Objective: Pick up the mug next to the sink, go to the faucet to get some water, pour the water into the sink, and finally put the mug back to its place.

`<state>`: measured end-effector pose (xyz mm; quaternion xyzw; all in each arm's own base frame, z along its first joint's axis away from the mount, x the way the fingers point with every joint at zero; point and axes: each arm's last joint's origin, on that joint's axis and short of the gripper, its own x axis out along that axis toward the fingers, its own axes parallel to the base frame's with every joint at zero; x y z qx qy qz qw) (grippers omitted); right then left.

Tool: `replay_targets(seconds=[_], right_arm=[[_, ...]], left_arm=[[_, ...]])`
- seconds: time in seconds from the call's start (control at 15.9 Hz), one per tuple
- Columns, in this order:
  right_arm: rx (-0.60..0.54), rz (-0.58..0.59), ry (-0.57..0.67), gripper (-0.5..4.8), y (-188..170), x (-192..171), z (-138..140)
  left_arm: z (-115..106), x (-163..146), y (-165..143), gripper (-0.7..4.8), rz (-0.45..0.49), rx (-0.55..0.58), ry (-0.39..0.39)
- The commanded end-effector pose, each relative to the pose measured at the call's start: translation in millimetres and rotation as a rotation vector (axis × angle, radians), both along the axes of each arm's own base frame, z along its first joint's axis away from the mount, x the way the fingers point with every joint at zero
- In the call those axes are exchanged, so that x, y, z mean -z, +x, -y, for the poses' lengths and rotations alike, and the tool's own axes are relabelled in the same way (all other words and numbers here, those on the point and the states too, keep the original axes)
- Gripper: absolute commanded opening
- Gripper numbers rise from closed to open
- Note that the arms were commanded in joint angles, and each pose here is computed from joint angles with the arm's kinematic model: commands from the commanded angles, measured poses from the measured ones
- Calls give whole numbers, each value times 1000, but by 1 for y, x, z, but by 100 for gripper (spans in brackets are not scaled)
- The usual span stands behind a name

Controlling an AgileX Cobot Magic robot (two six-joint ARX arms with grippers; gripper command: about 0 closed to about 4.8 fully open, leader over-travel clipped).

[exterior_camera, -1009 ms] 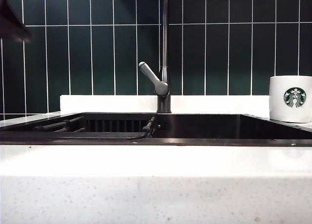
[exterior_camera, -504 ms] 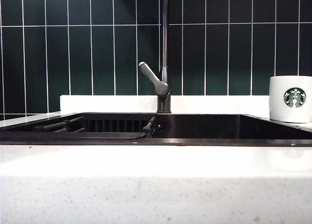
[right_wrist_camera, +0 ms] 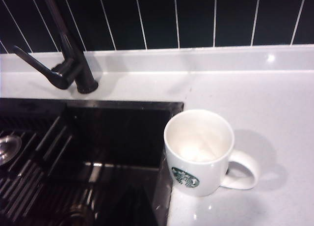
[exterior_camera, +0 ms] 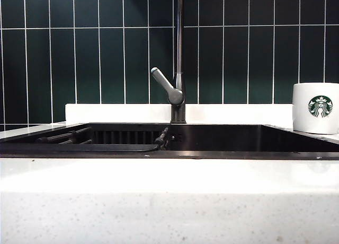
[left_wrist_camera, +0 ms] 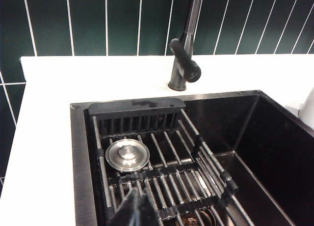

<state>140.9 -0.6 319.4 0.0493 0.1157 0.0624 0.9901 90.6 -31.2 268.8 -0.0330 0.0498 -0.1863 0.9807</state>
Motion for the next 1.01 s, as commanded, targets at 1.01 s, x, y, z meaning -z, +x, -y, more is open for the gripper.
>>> replay_targets(seconds=[1.01], right_arm=[[14, 75, 75, -1, -54, 82, -5]], left_arm=[[-14, 51, -15, -6, 46, -290, 60]])
